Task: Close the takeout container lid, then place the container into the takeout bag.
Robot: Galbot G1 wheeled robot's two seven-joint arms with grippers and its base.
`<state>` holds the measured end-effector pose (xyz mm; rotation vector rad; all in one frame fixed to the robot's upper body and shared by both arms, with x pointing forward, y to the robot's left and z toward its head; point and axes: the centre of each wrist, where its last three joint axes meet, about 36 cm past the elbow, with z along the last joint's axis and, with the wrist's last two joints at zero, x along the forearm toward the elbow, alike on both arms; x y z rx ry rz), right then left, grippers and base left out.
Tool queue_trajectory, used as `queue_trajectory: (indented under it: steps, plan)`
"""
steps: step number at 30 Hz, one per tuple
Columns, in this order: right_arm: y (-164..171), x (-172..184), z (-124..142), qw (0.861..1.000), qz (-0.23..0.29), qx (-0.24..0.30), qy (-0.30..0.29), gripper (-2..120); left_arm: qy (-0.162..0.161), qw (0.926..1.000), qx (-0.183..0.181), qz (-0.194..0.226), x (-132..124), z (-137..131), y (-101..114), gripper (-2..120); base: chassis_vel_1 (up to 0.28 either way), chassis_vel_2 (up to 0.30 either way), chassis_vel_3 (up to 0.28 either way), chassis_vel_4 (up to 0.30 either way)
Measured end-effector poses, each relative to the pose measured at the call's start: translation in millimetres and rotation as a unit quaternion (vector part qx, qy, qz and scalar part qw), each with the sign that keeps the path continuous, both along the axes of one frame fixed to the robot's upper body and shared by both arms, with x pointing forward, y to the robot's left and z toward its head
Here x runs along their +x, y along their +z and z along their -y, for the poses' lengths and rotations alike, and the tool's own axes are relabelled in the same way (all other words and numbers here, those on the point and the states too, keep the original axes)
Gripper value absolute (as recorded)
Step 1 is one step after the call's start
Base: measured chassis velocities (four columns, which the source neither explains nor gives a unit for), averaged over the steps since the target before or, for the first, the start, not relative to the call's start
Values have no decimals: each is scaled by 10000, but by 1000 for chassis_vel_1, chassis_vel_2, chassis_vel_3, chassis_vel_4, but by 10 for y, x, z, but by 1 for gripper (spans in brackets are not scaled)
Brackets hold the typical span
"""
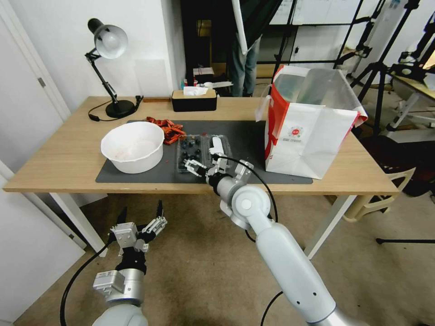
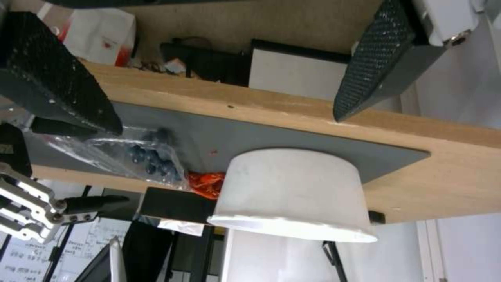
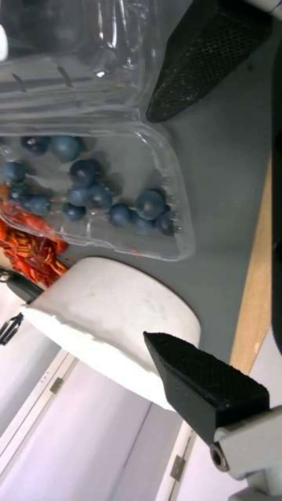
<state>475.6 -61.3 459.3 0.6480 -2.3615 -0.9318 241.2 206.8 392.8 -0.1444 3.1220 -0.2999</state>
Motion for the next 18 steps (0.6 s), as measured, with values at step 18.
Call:
queue_trajectory:
  steps: [18]
  plan:
    - [101, -596, 438, 9944, 976, -346, -228, 100, -59, 10000, -14, 15, -19, 21, 7, 100, 0, 0, 0, 0]
